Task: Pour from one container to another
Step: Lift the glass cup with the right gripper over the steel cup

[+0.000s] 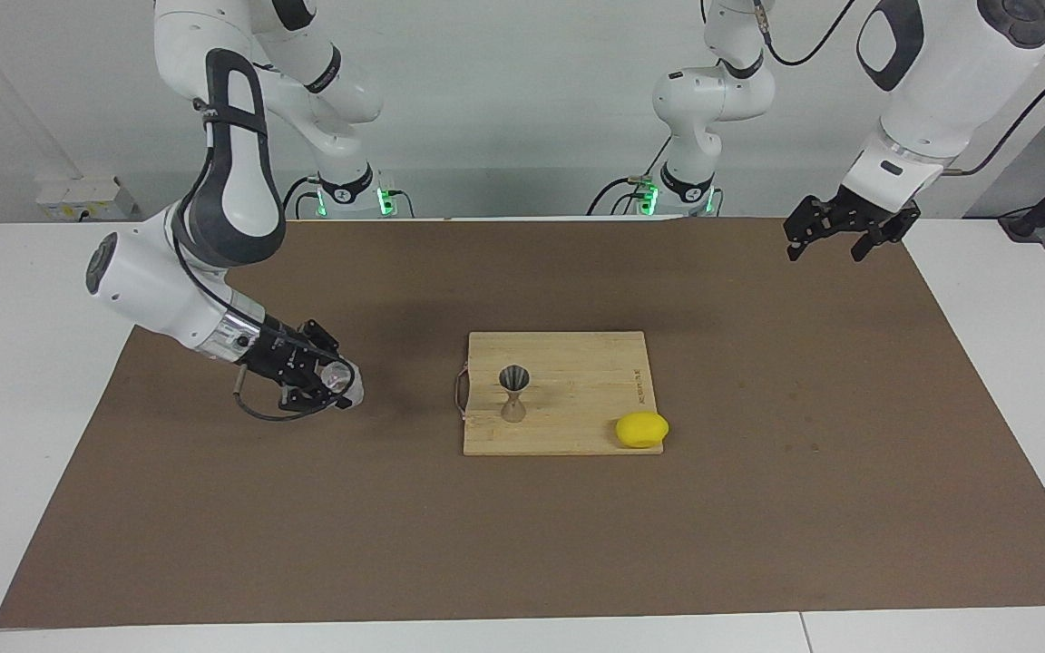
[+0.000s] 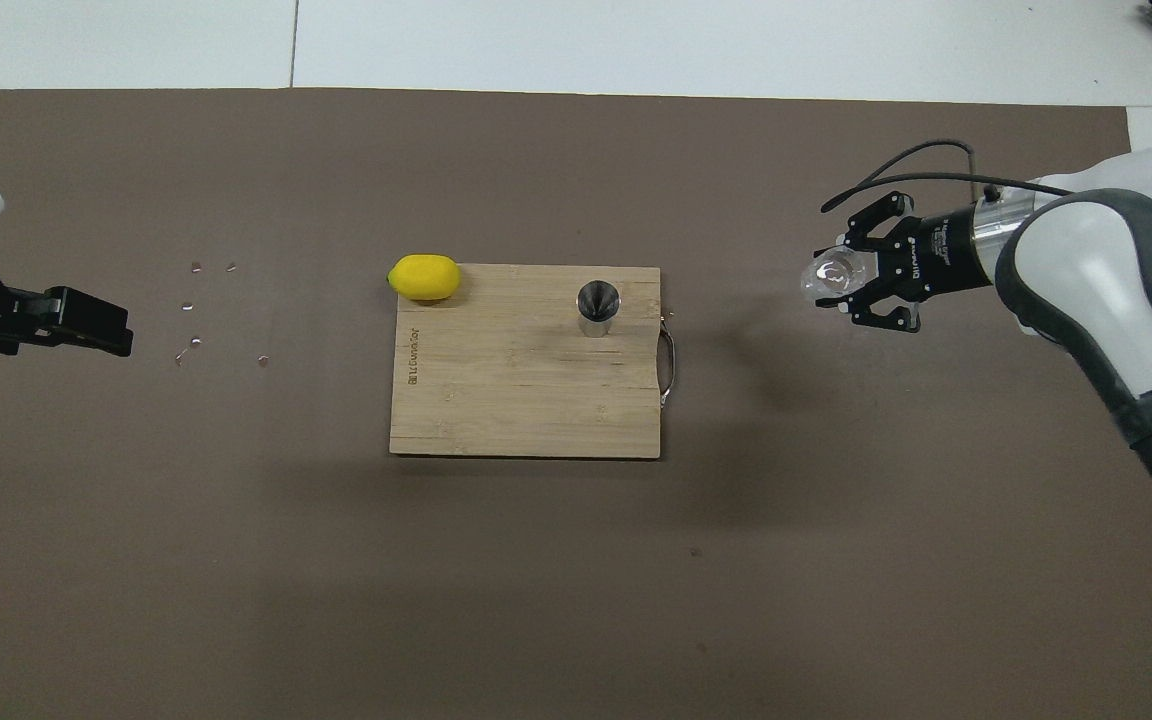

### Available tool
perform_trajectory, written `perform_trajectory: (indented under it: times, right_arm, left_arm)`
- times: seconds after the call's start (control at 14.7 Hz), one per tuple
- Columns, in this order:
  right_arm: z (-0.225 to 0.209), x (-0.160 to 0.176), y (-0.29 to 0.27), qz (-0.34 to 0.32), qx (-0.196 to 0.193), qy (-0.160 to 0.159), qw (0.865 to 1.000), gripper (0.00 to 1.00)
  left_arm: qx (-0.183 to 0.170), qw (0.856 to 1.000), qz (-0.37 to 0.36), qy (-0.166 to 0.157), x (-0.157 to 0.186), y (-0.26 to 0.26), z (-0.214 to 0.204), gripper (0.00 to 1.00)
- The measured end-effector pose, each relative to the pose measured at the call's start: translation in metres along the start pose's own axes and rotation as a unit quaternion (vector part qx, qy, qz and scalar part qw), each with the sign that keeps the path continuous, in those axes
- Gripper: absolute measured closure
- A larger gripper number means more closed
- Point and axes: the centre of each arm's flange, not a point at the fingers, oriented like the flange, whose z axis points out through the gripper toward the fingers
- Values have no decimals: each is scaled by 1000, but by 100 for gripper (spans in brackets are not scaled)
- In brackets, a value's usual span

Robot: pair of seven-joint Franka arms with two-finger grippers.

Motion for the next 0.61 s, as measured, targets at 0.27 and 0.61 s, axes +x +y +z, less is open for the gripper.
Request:
perform_trajectory:
  times: [0.27, 0.61]
  right_arm:
    - [21, -58, -8, 16, 8, 25, 1000, 49]
    - [61, -116, -2, 5, 4, 65, 998, 49]
  left_arm:
    - [1, 1000, 4, 5, -5, 4, -20, 0]
    - [1, 1000, 4, 1, -6, 4, -19, 0]
